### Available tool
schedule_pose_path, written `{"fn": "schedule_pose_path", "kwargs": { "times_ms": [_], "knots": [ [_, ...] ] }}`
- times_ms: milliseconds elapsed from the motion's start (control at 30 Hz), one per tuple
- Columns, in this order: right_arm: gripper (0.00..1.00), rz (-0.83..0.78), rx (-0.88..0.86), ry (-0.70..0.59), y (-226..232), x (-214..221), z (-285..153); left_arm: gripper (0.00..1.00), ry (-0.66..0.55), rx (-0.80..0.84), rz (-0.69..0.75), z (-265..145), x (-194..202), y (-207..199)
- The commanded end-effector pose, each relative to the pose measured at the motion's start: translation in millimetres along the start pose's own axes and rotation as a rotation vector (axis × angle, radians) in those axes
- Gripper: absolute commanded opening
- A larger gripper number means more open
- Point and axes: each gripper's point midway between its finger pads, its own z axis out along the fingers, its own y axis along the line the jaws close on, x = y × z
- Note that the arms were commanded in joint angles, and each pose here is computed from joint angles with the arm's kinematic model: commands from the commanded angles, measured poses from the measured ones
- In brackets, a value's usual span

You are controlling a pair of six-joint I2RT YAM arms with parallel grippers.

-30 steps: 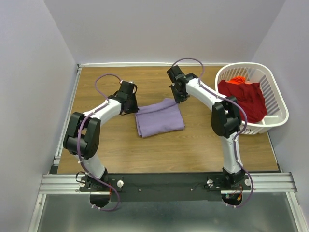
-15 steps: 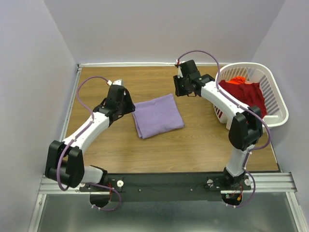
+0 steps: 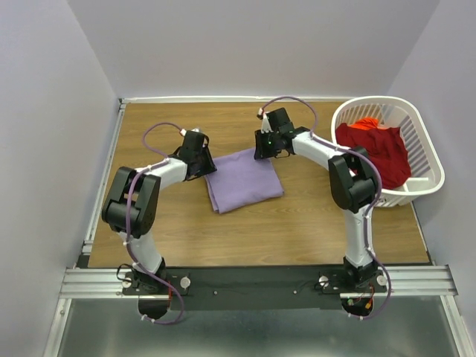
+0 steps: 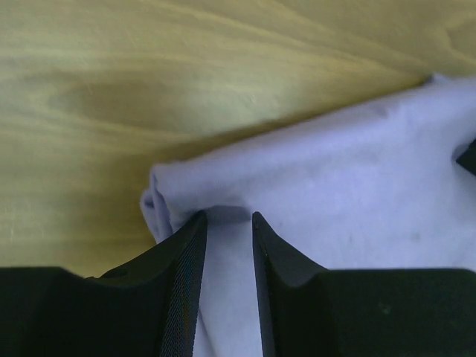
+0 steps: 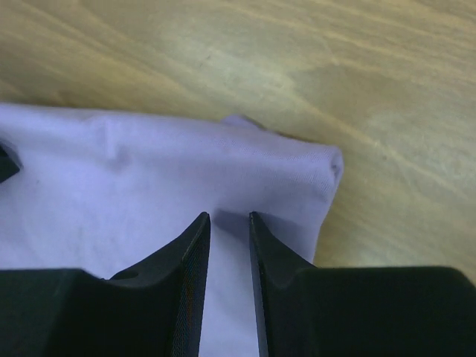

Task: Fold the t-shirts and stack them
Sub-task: Fold the tshirt

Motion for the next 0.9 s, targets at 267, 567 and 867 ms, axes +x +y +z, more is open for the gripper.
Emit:
{"fn": "schedule_pose_path", "kwargs": {
  "times_ms": [267,567,867],
  "knots": [
    [0.34,0.018,-0.069,-0.136,-16,-44,-6,0.50,-0.076,0.050,-0.079,22,-68,0],
    [0.35,0.182,-0.415,-0.156,55,14,-86,0.54,-0.085,0.231,0.002,-68,-26,-47],
    [0.37,0.294,-0.478,-0.076,46,105,-68,0.35,0.057,0.081,-0.055,-43,84,17]
  ]
}}
